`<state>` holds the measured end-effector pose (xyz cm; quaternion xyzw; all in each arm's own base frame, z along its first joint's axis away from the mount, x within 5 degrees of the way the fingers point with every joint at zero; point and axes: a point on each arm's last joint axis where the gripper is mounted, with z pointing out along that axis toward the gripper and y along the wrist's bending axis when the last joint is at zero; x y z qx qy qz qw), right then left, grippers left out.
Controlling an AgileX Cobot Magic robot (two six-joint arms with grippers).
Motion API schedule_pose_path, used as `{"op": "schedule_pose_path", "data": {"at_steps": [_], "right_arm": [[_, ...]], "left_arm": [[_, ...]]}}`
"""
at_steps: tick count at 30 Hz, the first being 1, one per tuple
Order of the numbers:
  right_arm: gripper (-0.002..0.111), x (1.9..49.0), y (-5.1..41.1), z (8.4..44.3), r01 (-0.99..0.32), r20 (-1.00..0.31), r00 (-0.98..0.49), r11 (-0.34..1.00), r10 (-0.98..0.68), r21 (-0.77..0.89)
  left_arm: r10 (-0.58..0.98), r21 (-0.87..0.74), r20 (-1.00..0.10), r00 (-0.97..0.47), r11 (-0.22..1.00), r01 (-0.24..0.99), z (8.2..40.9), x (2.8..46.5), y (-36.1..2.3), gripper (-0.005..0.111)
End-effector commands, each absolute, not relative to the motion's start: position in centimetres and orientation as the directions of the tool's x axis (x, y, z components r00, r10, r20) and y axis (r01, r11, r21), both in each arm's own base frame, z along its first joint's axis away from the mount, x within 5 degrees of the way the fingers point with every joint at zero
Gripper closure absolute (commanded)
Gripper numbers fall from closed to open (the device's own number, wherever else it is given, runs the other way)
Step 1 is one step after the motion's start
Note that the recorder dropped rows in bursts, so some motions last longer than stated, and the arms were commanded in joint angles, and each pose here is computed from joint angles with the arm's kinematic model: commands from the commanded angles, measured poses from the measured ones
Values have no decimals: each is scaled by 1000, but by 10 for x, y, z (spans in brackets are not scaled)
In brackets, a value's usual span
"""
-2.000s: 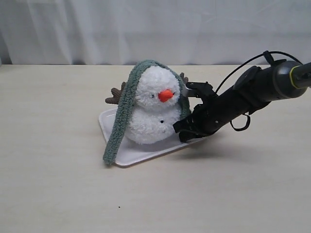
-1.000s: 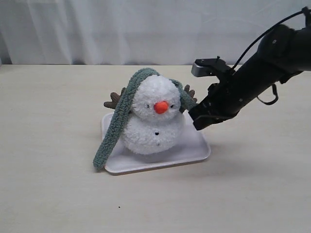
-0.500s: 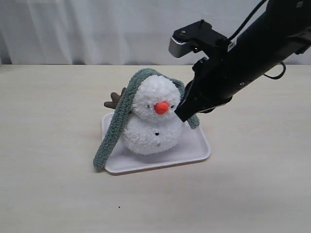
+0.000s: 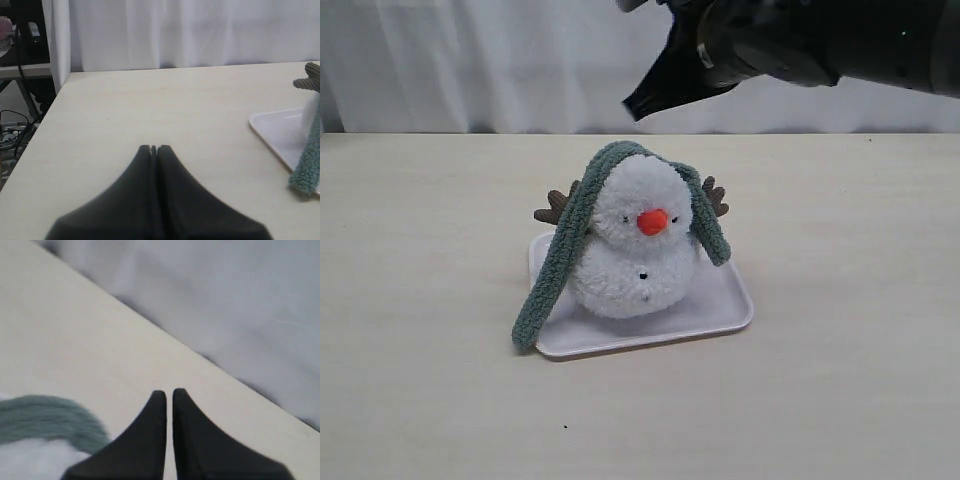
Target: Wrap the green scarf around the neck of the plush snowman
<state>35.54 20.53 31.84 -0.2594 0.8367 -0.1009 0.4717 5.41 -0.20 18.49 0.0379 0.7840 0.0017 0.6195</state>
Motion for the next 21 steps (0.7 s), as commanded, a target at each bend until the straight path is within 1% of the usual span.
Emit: {"op": "schedule_pose_path", "data": {"at_steps": [1,3,4,7,10,16,21], "right_arm": [[104,365,190,319,-206,-681,-533,858,-502,-471],[104,366,194,322,-340,-636,-583,863,-506,-375],[104,365,200,327,-403,-630,-597,865,-497,-300],[104,358,213,341,-488,-640,-588,848,-495,-208],[104,349,232,342,-579,-635,-554,798,-537,-170],[104,351,262,320,-630,-596,-549,759,-586,-166],[104,366,274,297,-623,-568,-580,767,-584,-153]], "left_arm": [[57,46,-975,-216,997,57,185,54,-2,107],[57,46,-975,-216,997,57,185,54,-2,107],[57,46,-975,-216,997,57,185,54,-2,107],[57,46,-975,-216,997,57,185,54,-2,107],[57,46,-975,-216,997,57,185,54,-2,107],[57,46,-975,-216,997,57,185,54,-2,107],[57,46,-975,-216,997,57,185,54,-2,107]]}}
